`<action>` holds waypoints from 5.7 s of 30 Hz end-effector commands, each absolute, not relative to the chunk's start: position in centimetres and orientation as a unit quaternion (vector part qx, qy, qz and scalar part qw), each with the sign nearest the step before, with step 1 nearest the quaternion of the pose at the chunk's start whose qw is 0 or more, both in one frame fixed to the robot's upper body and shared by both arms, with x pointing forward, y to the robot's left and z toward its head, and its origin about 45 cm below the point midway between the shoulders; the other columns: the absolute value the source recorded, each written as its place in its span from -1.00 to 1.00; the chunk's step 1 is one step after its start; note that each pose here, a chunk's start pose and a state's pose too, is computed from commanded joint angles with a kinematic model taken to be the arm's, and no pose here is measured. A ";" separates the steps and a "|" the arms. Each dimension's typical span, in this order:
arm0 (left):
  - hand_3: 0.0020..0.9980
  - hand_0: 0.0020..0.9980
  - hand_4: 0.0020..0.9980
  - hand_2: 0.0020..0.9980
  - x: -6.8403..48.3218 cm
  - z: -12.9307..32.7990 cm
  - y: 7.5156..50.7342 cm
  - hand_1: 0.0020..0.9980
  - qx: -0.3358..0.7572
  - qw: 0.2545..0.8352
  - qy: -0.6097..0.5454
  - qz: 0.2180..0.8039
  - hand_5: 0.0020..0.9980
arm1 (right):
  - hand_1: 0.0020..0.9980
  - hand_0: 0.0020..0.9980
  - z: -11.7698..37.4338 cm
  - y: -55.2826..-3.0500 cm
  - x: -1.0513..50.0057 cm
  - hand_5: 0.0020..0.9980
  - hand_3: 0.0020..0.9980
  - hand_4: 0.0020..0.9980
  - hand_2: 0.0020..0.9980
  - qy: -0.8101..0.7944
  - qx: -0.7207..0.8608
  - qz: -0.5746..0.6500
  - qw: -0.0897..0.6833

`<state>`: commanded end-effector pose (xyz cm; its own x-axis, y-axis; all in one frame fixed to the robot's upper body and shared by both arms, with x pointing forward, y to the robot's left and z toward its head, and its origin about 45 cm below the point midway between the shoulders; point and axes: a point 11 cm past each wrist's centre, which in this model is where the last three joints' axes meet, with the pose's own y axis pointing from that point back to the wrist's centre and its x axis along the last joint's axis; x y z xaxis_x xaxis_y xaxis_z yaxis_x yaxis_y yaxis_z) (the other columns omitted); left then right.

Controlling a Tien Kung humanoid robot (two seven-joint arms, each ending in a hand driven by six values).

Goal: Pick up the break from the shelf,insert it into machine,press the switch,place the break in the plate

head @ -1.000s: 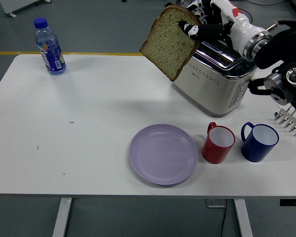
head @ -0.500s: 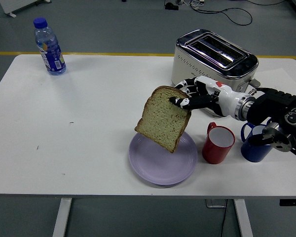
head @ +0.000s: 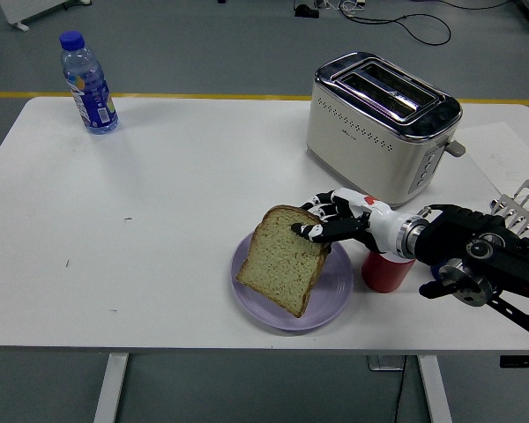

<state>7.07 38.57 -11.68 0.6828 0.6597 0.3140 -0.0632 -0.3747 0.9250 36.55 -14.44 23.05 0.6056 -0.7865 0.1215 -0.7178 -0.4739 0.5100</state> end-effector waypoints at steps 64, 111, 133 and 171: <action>0.08 0.21 -0.43 -0.07 7.4 -11.7 38.5 -0.07 0.752 0.525 0.196 0.347 0.86 | 0.54 0.59 30.9 -13.7 36.6 -0.61 0.62 0.51 0.65 -0.396 0.886 0.193 0.145; 0.08 0.21 -0.44 -0.05 4.9 -11.9 38.9 -0.07 0.765 0.520 0.201 0.324 0.86 | 0.34 0.39 23.5 -47.7 31.3 -0.52 0.32 0.22 0.39 -0.806 0.456 -0.180 -0.331; 0.08 0.21 -0.45 -0.05 6.5 -11.7 38.7 -0.07 0.757 0.525 0.196 0.335 0.86 | 0.20 0.30 17.7 -46.8 30.1 -0.53 0.21 0.08 0.30 -0.807 0.437 -0.284 -0.276; 0.08 0.21 -0.44 -0.05 6.9 -11.7 38.7 -0.07 0.757 0.526 0.192 0.336 0.87 | 0.18 0.28 16.7 -46.7 30.0 -0.61 0.20 -0.04 0.28 -0.805 0.428 -0.304 -0.277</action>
